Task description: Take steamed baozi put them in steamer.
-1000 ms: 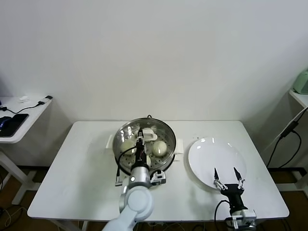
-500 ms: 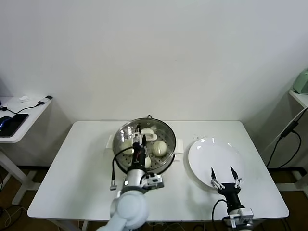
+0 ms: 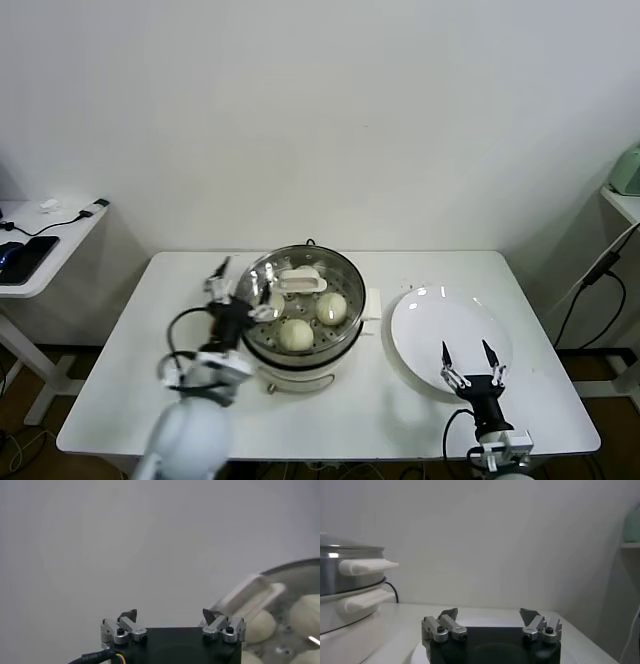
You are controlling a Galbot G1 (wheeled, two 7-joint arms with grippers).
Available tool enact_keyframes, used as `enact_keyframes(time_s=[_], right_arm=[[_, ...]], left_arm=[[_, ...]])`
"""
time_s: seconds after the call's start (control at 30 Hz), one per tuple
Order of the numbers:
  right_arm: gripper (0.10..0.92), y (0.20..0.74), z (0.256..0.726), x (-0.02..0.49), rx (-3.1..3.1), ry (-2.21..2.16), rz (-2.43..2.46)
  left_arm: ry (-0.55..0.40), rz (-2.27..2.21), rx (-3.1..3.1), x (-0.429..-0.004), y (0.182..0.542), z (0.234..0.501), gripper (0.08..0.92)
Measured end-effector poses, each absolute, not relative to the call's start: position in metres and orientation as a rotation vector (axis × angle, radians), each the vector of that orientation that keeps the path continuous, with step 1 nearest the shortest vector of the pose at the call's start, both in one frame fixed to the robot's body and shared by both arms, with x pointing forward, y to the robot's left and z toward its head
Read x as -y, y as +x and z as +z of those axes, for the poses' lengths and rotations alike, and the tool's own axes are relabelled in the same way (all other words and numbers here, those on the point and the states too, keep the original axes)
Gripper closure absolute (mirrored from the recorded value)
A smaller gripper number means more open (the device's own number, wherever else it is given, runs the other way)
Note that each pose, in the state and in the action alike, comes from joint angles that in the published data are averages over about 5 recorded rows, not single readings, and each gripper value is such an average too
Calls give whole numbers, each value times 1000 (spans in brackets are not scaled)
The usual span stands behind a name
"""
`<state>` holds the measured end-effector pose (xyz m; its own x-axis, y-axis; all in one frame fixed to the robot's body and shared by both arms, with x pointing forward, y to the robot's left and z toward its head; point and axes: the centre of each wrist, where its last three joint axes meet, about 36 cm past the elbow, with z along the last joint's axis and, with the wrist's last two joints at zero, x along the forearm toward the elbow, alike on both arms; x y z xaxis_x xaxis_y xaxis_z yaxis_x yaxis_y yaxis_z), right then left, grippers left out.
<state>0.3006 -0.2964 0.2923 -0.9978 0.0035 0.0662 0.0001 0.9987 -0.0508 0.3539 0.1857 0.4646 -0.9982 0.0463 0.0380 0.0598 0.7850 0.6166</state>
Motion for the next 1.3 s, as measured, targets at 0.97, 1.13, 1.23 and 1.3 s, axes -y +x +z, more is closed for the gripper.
enact_keyframes(time_s=[0.97,1.13,1.23,1.3], right_arm=[[200,306,284,293,3078,-21,-19],[200,307,282,290,3074,-9,-25],[200,306,282,289,3071,-3,-25],[200,306,281,289,3070,0,-25]], left_arm=[[10,50,3082,-320,320,312,177],[22,59,3079,-323,313,301,177],[32,58,3082,-325,311,296,177],[35,57,3083,-325,310,295,177]])
